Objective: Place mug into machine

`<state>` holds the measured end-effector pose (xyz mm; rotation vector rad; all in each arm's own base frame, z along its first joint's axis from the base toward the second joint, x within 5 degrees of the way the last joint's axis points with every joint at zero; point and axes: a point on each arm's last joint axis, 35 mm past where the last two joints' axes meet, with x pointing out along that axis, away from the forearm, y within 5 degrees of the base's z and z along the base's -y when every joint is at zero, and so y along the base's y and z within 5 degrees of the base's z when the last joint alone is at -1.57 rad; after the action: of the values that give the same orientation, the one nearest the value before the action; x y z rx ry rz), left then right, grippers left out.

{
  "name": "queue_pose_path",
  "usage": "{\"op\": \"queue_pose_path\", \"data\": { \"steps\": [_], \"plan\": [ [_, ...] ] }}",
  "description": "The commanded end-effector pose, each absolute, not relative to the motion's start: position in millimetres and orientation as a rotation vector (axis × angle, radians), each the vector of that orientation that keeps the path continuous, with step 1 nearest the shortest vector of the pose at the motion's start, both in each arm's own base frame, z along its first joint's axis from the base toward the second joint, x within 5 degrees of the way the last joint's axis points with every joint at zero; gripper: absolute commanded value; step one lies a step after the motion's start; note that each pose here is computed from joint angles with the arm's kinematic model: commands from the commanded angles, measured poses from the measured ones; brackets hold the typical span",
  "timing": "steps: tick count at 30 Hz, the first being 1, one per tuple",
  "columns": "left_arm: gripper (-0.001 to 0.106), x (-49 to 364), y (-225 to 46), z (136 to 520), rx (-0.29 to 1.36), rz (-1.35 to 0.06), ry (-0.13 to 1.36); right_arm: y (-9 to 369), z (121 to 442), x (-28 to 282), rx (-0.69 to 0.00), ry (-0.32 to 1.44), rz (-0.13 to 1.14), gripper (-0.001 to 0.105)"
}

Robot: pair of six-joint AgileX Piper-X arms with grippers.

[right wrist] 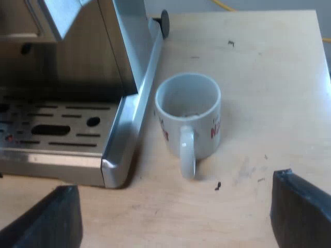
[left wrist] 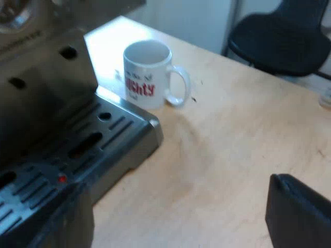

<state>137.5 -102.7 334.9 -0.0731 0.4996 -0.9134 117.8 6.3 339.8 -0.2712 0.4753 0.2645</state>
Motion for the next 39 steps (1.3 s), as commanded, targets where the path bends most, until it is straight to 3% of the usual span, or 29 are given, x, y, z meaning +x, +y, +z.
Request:
{"op": "queue_pose_path", "data": {
  "steps": [1,9,18,23,29,39],
  "plan": [
    [0.069,139,-105,338,-0.088,-0.915,0.488,6,328,122,-0.277,0.487,0.275,0.095],
    [0.069,139,-105,338,-0.088,-0.915,0.488,6,290,126,-0.266,0.562,0.287,0.095],
    [0.069,139,-105,338,-0.088,-0.915,0.488,6,254,136,-0.268,0.498,0.275,0.095],
    [0.069,139,-105,338,-0.088,-0.915,0.488,6,218,139,-0.274,0.454,0.268,0.095],
    [0.069,139,-105,338,-0.088,-0.915,0.488,6,188,136,-0.170,0.436,0.244,0.095],
    [0.069,139,-105,338,-0.088,-0.915,0.488,7,176,147,-0.163,0.422,0.267,0.095]
  ]
}}
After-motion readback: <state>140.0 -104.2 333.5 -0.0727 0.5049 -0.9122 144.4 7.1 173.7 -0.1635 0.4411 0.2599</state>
